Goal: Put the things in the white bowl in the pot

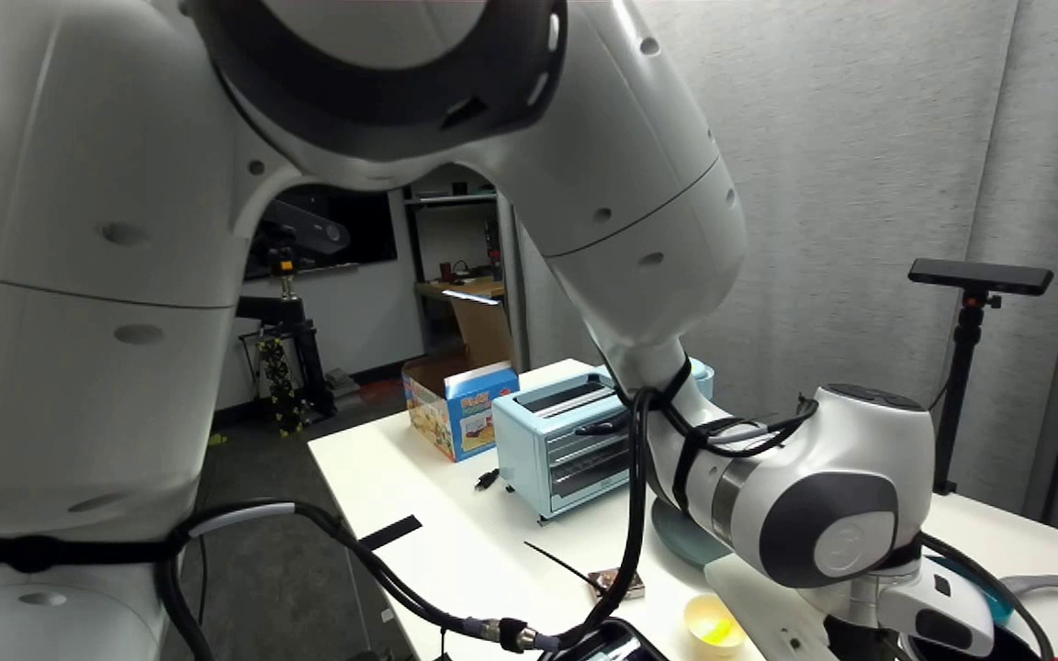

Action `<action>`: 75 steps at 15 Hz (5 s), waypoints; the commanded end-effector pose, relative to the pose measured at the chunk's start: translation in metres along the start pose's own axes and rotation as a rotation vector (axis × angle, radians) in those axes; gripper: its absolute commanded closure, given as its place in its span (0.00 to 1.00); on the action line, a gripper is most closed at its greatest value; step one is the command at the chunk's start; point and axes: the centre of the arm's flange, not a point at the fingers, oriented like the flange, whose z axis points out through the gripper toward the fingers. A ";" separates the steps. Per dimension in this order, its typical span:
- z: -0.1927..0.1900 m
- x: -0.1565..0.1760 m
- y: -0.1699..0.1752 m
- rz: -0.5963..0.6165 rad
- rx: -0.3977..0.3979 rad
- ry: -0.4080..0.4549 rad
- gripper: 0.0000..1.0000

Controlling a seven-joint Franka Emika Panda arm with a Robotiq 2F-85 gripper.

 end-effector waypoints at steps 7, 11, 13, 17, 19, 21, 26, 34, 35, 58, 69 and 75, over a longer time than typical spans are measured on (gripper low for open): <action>0.032 0.019 -0.007 0.022 -0.001 -0.007 0.00; 0.037 0.023 -0.010 0.019 -0.001 -0.009 0.00; 0.038 0.026 -0.013 0.017 0.002 -0.007 0.00; 0.036 0.028 -0.023 0.012 0.014 -0.002 0.00; 0.035 0.028 -0.026 0.012 0.021 -0.001 0.00; 0.033 0.028 -0.028 0.006 0.022 0.002 0.00; 0.027 0.031 -0.025 0.001 0.013 0.014 0.00; 0.028 0.031 -0.015 0.012 -0.003 0.014 0.00; 0.027 0.031 -0.013 0.013 -0.005 0.013 0.00; 0.044 0.027 -0.041 -0.036 -0.002 -0.015 0.26; 0.032 0.033 -0.048 -0.044 0.019 0.002 1.00; 0.012 0.037 -0.043 -0.029 0.032 0.028 0.99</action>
